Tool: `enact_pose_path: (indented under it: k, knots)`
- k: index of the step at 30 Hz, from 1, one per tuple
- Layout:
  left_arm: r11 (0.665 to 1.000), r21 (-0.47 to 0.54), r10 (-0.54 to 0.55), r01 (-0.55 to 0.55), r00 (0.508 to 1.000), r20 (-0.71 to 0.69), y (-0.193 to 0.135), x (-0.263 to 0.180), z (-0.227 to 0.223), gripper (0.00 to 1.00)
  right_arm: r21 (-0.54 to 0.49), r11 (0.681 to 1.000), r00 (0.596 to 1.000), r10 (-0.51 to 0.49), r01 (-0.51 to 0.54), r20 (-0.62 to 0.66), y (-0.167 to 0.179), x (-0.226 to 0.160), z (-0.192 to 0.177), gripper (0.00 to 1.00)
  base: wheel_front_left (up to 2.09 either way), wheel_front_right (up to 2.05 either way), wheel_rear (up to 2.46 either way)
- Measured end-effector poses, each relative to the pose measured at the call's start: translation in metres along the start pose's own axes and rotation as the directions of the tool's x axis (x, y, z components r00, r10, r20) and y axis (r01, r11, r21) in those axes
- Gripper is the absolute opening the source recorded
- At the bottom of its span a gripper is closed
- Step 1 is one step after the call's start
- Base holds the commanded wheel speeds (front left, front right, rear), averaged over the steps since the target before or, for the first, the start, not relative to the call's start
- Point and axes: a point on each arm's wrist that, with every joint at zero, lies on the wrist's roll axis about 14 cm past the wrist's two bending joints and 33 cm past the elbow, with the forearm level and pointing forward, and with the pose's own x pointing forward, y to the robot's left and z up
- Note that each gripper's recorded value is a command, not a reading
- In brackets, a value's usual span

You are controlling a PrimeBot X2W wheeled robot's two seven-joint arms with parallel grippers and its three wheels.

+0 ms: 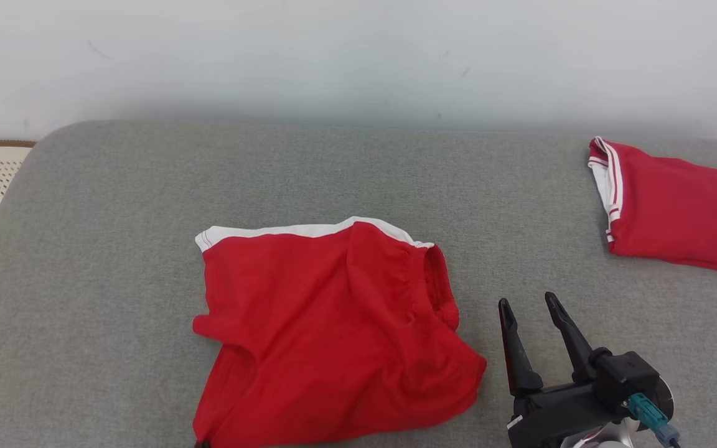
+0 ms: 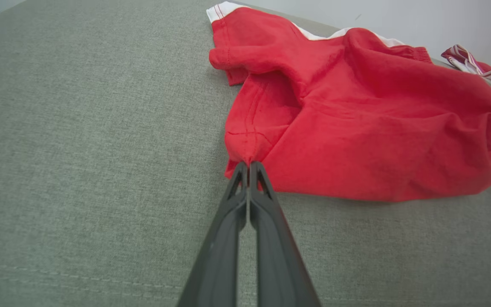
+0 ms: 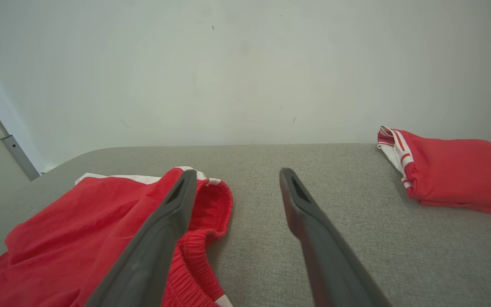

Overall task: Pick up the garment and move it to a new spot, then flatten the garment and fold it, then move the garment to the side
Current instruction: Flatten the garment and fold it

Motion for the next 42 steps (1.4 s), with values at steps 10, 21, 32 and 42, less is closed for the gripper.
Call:
enact_pose_path:
  k: [10,21,32,42]
  knots:
    - [1.000,0.012,0.027,-0.028,0.997,0.068,0.007,-0.004,0.007,1.00,0.002,1.000,1.000,0.021,-0.021,-0.006,0.006,0.003,-0.002,1.00,0.00,0.00,0.00]
    - [0.997,0.049,0.054,-0.067,0.973,0.224,0.015,-0.003,0.044,1.00,0.005,0.998,0.996,0.068,-0.068,-0.057,0.017,-0.006,-0.016,1.00,0.00,0.00,0.00]
    - [0.993,0.080,0.061,-0.091,0.947,0.314,0.021,0.005,0.072,1.00,0.054,0.989,0.967,0.149,-0.140,-0.209,0.035,-0.021,-0.048,1.00,0.00,0.00,0.00]
    - [0.992,0.071,0.076,-0.105,0.941,0.330,0.025,0.000,0.074,1.00,0.058,0.972,0.877,0.232,-0.229,-0.420,0.042,-0.027,-0.088,1.00,0.00,0.00,0.00]
